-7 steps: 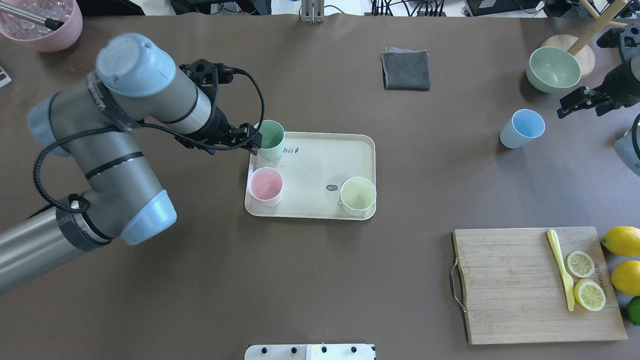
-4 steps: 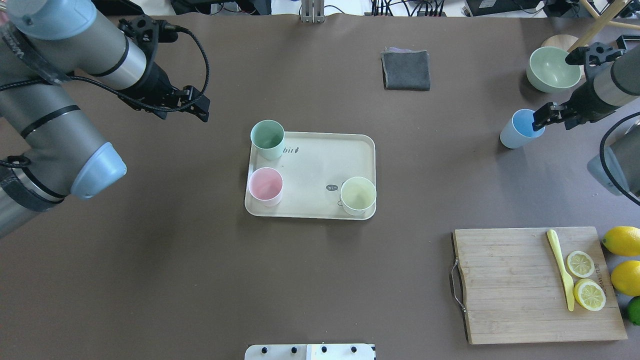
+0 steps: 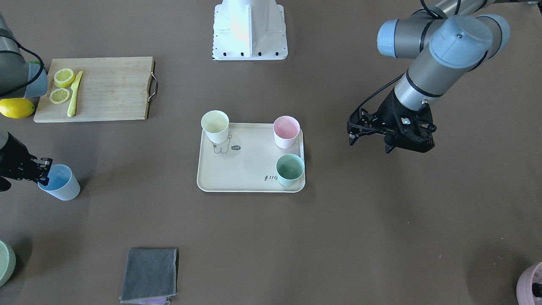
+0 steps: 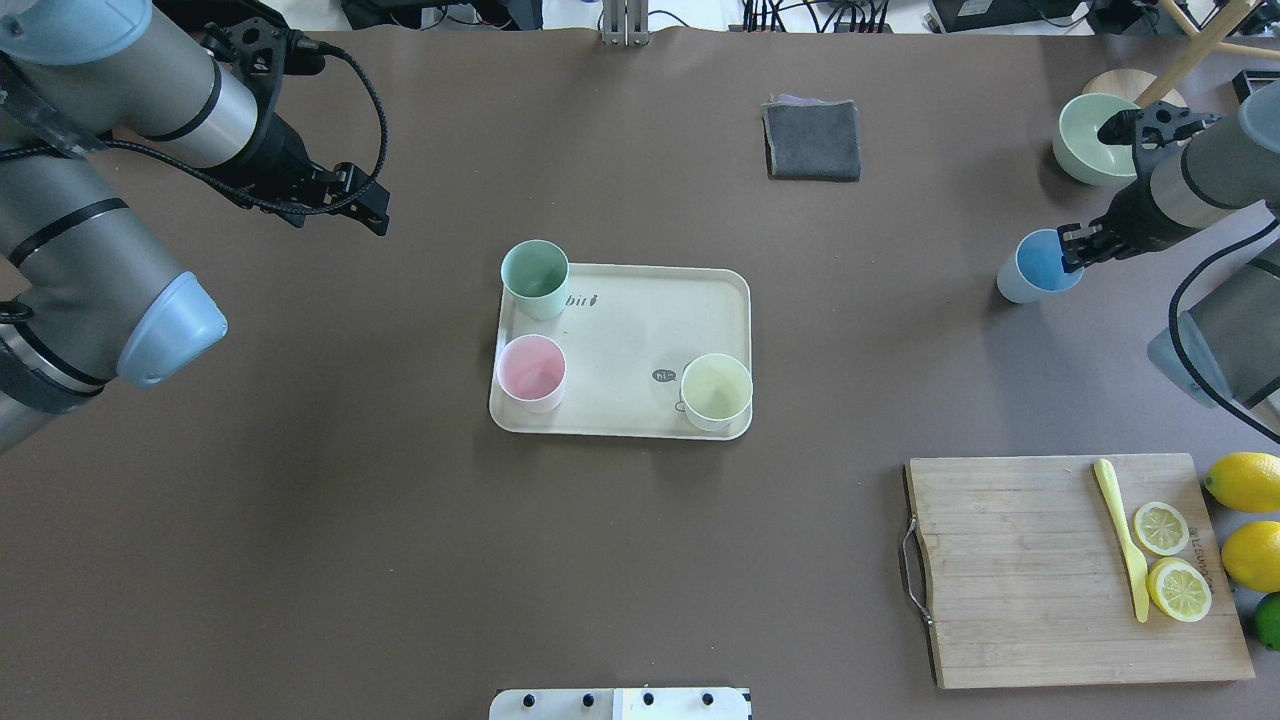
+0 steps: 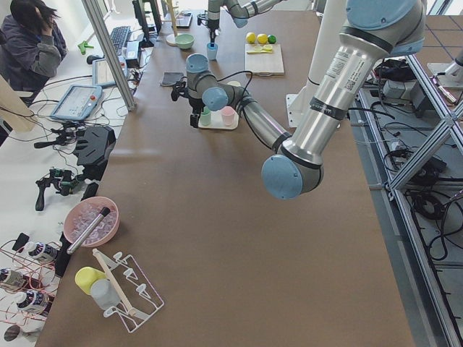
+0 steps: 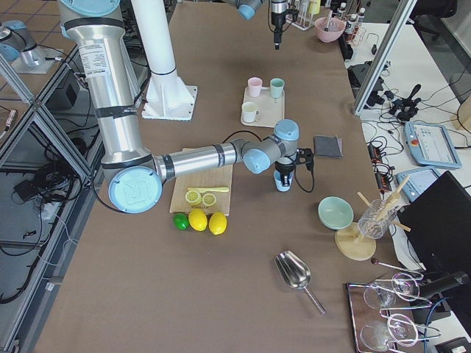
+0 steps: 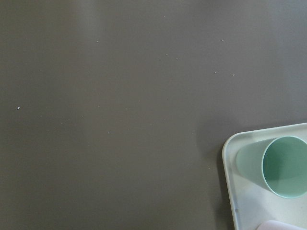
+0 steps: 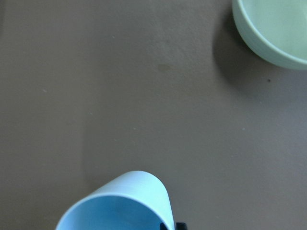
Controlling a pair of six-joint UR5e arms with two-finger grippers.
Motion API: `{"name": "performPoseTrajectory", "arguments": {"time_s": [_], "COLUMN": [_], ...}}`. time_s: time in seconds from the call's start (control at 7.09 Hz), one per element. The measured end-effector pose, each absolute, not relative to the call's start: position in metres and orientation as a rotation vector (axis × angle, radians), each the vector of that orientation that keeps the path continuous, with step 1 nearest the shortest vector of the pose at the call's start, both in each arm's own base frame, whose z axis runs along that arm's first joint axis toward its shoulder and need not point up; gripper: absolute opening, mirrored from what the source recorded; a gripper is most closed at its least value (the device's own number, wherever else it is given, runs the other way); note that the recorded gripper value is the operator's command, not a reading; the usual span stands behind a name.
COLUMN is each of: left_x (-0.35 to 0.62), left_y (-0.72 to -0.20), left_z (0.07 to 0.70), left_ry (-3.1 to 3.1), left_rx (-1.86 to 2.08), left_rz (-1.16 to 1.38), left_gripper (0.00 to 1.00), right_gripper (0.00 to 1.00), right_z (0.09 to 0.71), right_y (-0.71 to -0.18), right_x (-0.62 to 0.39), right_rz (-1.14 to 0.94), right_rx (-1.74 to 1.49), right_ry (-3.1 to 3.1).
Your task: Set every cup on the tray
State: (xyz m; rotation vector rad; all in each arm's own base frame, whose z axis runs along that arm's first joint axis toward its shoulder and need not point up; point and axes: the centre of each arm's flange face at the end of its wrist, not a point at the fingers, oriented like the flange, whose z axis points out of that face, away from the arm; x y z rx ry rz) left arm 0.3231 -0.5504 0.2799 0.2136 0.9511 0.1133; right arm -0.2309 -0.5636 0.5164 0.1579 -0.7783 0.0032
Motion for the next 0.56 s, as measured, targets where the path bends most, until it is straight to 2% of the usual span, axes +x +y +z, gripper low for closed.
{"name": "performPoseTrajectory", "arguments": {"time_s": [0.28,0.56], "left_x": [0.311,0.248], "left_y": [-0.555,-0.574], "left_z": [0.288,0.332], "left_ry": [0.942,0.921], "left_rx": [0.22,0.241], "left_rz": [0.116,0.168], "left_gripper": [0.98,0.98], "right_gripper": [0.0,0.0], "right_z": [0.46,0.393], "right_y": [-0.579,-0.577], "right_x": [-0.26,-0.326], "right_rz": [0.072,0.146], "right_rx": [0.162,0.113], "right_ry": [-0.84,-0.903]}}
